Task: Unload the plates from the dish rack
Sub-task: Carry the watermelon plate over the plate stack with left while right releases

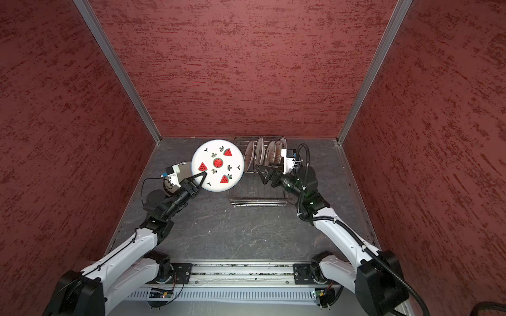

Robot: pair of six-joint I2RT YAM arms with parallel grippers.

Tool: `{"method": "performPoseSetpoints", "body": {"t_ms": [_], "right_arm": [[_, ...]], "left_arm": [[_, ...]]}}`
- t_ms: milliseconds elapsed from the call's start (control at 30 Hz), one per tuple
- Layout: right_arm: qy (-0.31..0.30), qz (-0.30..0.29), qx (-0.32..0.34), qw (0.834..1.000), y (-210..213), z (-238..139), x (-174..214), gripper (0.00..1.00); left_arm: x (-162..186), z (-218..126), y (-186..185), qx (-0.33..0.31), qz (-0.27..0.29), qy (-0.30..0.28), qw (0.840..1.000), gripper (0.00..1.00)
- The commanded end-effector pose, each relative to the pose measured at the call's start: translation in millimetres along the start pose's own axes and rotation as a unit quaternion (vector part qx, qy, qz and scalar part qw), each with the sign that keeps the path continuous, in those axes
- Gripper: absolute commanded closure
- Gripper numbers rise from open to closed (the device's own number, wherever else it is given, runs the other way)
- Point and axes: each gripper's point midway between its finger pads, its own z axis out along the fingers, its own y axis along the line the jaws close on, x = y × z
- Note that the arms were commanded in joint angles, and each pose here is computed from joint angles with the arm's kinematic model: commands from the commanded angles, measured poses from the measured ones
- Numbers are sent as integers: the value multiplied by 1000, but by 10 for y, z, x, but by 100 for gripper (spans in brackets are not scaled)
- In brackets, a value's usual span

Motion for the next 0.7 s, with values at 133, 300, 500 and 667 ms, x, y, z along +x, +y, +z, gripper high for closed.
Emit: {"method": "performPoseSetpoints", "body": {"t_ms": [133, 300, 500, 667], "right_arm": [[-5, -51, 59, 997, 76, 299, 55, 1], [0, -64, 74, 995, 188, 549, 148, 1], [3, -88, 82, 993, 319, 868, 322, 1], [6, -91, 103, 991, 283, 1182, 446, 1]], "left_arm": [[-386, -208, -15, 16, -13, -50, 999, 100], [-650, -358, 237, -47, -15, -88, 995, 100], [-845, -459, 398, -65, -29, -126, 990, 100], [-1030, -487, 521, -103, -26, -147, 983, 100]]}}
